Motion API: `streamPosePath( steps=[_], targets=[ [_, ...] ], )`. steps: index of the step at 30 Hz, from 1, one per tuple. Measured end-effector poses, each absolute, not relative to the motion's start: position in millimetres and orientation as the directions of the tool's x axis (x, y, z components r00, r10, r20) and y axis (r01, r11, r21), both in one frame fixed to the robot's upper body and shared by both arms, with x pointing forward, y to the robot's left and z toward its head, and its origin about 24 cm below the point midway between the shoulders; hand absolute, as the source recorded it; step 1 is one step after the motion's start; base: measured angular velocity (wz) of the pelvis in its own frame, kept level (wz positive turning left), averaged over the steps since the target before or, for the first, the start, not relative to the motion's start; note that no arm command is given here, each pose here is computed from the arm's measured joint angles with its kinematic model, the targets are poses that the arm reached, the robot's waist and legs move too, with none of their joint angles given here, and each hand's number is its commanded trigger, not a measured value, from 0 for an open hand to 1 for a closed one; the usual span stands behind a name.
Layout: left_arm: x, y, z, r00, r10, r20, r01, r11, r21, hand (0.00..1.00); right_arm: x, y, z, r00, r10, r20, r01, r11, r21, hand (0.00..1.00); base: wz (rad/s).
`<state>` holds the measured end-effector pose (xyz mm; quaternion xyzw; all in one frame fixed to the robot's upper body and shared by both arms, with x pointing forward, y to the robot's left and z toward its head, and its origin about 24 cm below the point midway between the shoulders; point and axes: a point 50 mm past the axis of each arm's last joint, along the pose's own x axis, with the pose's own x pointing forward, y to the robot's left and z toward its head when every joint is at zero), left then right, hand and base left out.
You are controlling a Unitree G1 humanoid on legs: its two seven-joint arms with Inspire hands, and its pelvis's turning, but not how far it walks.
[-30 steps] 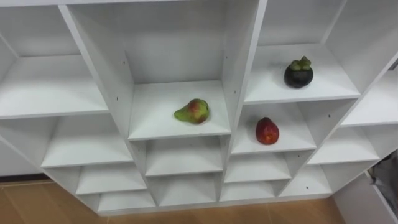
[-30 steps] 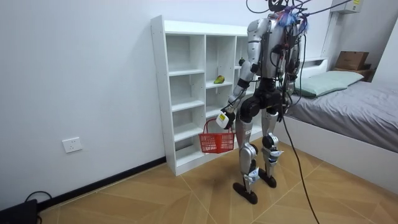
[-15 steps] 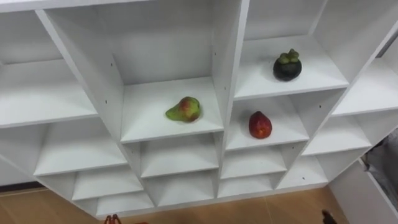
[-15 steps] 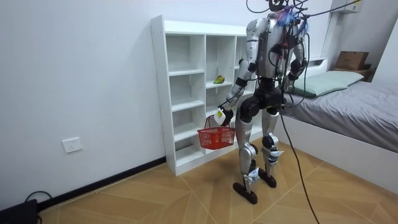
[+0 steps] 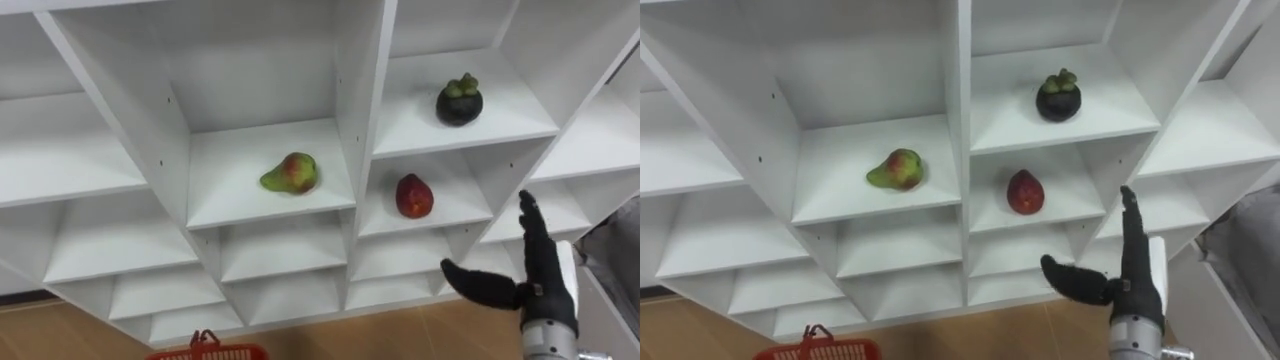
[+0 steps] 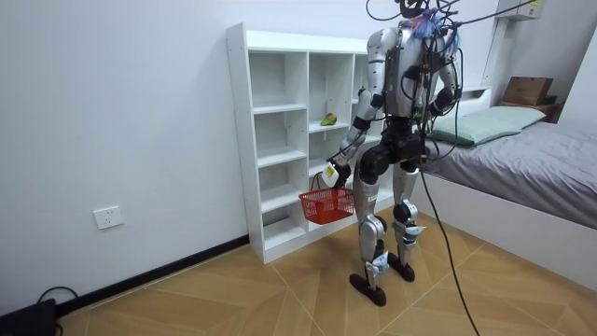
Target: Collect fruits from the closet
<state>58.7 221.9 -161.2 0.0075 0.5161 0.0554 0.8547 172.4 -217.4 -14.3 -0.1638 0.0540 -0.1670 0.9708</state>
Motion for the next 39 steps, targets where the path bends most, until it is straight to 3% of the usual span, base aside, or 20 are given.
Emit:
streamPosePath(
  steps=[20,39],
  targets=[
    [60,228,-159,0.464,0.081,-0.882,-0.007,0.996,0.088,1.0,189,-202,32,0.904,-0.354,0.241,0.415,0.863,-0.289,0.0,0.0],
    [65,231,-158,0.469,0.063,-0.881,-0.015,0.998,0.064,1.0,205,-205,50,0.882,-0.334,0.333,0.431,0.857,-0.283,0.0,0.0]
  ],
)
